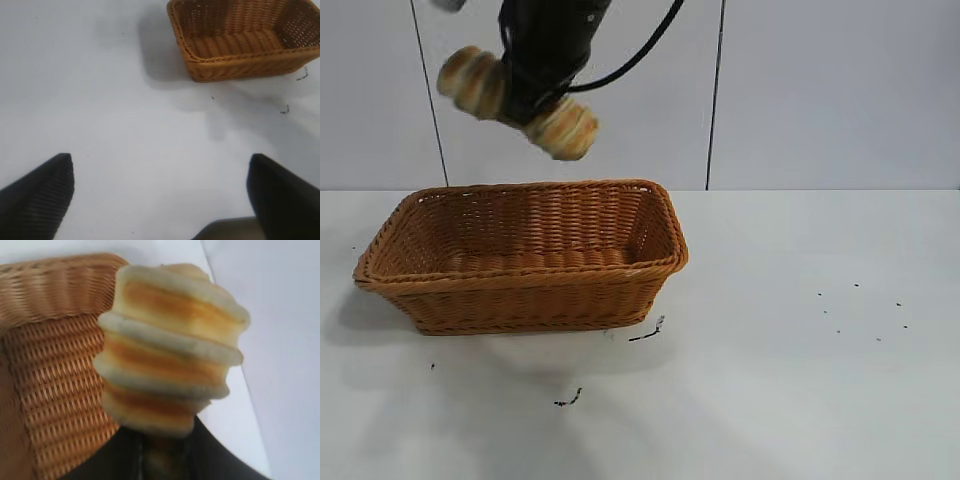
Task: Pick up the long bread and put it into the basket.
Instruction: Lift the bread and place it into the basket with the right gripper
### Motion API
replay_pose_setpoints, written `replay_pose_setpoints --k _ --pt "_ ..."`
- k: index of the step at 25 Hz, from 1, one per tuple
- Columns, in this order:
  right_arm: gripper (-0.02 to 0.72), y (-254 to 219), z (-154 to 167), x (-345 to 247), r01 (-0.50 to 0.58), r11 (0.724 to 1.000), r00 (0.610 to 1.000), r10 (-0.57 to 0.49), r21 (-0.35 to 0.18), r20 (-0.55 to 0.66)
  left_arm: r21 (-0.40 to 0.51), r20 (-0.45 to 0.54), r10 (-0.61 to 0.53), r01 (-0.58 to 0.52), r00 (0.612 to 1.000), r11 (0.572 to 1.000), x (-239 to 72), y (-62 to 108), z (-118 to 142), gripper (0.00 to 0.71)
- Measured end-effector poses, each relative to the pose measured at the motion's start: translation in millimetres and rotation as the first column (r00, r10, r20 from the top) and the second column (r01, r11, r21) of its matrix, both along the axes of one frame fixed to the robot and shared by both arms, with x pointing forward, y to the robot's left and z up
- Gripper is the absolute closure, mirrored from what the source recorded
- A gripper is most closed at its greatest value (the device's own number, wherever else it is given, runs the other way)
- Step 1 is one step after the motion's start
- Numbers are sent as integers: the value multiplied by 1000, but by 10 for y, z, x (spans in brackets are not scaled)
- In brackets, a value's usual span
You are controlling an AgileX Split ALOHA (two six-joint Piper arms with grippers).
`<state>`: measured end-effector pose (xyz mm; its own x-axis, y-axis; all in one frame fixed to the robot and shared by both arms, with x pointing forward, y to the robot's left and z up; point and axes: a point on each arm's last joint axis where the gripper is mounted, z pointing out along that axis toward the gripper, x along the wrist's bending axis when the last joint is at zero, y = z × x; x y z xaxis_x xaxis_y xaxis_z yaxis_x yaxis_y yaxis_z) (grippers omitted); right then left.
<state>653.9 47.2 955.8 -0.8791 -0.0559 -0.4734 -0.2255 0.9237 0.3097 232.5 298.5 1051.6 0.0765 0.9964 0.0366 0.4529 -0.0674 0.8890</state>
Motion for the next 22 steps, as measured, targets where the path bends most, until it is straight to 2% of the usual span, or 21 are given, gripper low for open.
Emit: replay_pose_setpoints --k 4,8,9,11,14,16,19,22 --pt "606 0 -309 34 -3 999 1000 2 -47 -31 0 0 0 0 1000 1000 0 0 0 18" --pt "603 9 -361 46 -3 999 1000 2 -44 -27 0 0 0 0 1000 1000 0 0 0 18" --pt "584 13 -356 51 -3 999 1000 2 -39 -21 0 0 0 0 1000 1000 0 0 0 18" --pt "498 18 -348 56 -2 999 1000 2 -34 -16 0 0 0 0 1000 1000 0 0 0 18" --pt "267 26 -346 52 12 1000 1000 -13 -16 -27 0 0 0 0 1000 1000 0 0 0 18" --pt "160 32 -344 50 19 1000 999 -19 -5 -32 0 0 0 0 1000 1000 0 0 0 18" --pt "97 39 -344 44 24 1000 999 -23 6 -42 0 0 0 0 1000 1000 0 0 0 18" --pt "85 43 -336 41 32 999 998 -32 16 -50 0 0 0 0 1000 1000 0 0 0 18"
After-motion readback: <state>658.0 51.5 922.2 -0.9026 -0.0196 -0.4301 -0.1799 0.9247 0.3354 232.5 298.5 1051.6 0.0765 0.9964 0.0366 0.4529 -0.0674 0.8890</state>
